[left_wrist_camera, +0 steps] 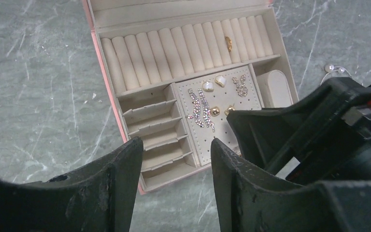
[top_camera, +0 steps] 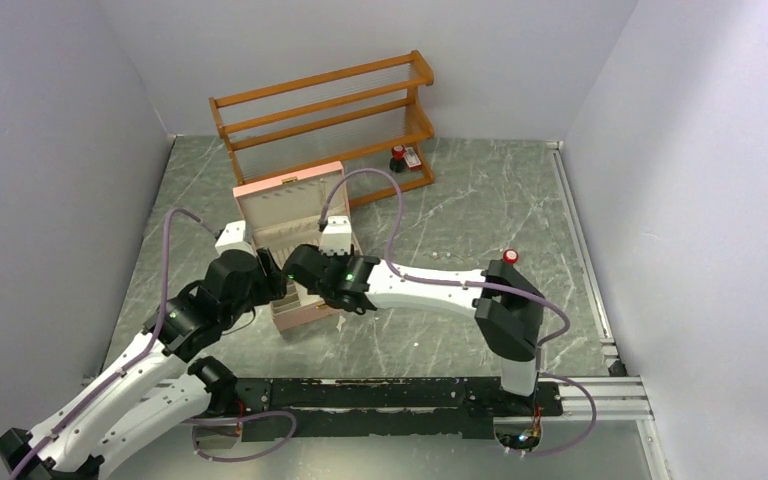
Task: Organize the mixed jewelry
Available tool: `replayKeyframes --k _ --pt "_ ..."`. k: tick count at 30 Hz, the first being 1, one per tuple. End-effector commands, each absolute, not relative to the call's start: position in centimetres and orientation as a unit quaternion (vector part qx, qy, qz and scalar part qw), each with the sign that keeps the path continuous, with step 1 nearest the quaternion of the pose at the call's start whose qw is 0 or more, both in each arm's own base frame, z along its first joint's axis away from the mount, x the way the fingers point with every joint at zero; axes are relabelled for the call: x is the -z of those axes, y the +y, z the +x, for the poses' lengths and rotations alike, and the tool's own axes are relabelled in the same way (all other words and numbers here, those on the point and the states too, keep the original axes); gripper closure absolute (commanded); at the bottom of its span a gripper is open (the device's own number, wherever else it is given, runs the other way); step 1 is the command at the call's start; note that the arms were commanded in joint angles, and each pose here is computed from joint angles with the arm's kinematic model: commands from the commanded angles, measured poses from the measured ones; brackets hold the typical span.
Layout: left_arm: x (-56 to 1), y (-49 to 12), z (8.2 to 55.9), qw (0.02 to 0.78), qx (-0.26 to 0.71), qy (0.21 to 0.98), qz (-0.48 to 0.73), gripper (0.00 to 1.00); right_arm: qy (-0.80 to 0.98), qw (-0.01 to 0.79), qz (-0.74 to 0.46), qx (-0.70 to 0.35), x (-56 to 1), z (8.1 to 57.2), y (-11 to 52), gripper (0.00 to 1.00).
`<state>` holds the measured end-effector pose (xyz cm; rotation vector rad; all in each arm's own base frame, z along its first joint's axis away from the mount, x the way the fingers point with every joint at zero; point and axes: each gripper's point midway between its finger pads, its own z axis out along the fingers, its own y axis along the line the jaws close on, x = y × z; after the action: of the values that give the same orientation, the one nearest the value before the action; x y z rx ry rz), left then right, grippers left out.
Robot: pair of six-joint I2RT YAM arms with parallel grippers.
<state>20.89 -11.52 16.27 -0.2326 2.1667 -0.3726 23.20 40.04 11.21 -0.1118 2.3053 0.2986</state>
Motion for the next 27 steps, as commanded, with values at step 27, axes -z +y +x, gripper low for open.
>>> replayKeyframes --k 27 --pt "-15.0 -11.3 22.0 0.455 0.129 0.875 -0.103 0.43 0.912 0.407 -0.036 -0.028 -9.2 24.5 40.1 0.66"
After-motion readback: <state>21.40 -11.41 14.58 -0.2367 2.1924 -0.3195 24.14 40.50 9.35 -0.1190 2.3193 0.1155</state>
